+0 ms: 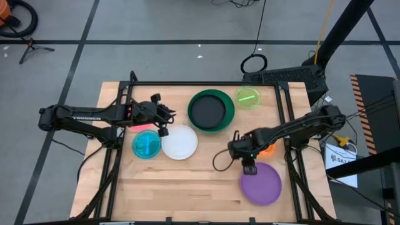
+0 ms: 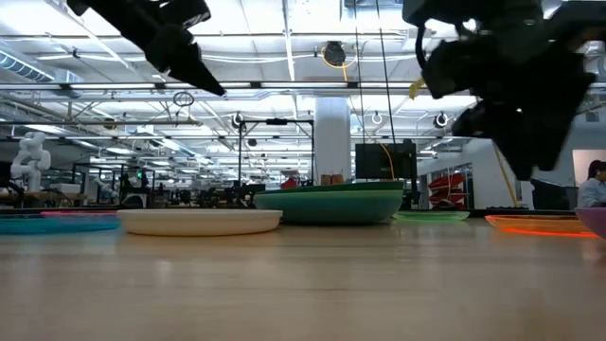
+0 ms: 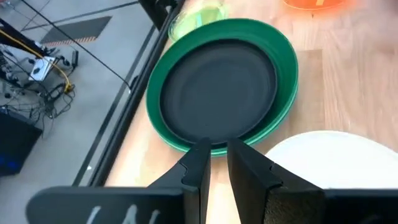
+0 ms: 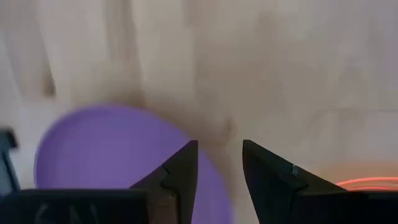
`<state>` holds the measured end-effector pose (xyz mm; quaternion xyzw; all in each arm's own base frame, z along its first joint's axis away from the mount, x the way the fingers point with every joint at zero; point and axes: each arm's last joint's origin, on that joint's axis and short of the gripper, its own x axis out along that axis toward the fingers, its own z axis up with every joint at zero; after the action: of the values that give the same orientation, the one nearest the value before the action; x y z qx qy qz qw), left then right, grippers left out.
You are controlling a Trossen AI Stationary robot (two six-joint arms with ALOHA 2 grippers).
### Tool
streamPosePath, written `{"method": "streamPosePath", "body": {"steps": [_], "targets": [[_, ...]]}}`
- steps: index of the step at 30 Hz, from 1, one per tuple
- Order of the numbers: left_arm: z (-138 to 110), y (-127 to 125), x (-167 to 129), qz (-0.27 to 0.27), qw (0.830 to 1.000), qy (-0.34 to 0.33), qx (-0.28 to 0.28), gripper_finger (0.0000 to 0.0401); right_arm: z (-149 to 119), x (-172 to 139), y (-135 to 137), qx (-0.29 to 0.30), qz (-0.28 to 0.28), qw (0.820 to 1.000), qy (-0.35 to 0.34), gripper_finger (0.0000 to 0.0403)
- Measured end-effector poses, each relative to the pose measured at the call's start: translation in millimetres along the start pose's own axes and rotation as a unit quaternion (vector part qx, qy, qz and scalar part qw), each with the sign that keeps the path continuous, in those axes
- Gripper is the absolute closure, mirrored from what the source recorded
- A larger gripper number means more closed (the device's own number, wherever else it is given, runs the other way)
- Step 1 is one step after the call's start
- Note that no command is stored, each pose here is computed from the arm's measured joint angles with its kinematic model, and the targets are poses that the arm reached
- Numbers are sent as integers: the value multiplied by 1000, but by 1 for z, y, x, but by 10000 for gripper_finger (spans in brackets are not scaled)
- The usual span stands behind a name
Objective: Stack plastic plates
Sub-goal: Stack the violet plate on top of the black plate
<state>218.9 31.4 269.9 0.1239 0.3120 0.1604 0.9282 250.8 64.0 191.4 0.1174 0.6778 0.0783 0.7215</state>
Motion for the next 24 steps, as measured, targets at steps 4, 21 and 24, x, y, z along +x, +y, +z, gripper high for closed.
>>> {"method": "streamPosePath", "body": {"steps": [4,21,24], "targets": [[-4,-1,1,-4,1000,19,6,338,-5,8,9,-31,-1,999,31,284],[-3,-1,1,-4,999,14,32,339,-7,24,22,-100,-66,992,37,284],[-3,-1,1,-4,999,14,32,339,-5,33,21,-104,-70,991,53,284]]}}
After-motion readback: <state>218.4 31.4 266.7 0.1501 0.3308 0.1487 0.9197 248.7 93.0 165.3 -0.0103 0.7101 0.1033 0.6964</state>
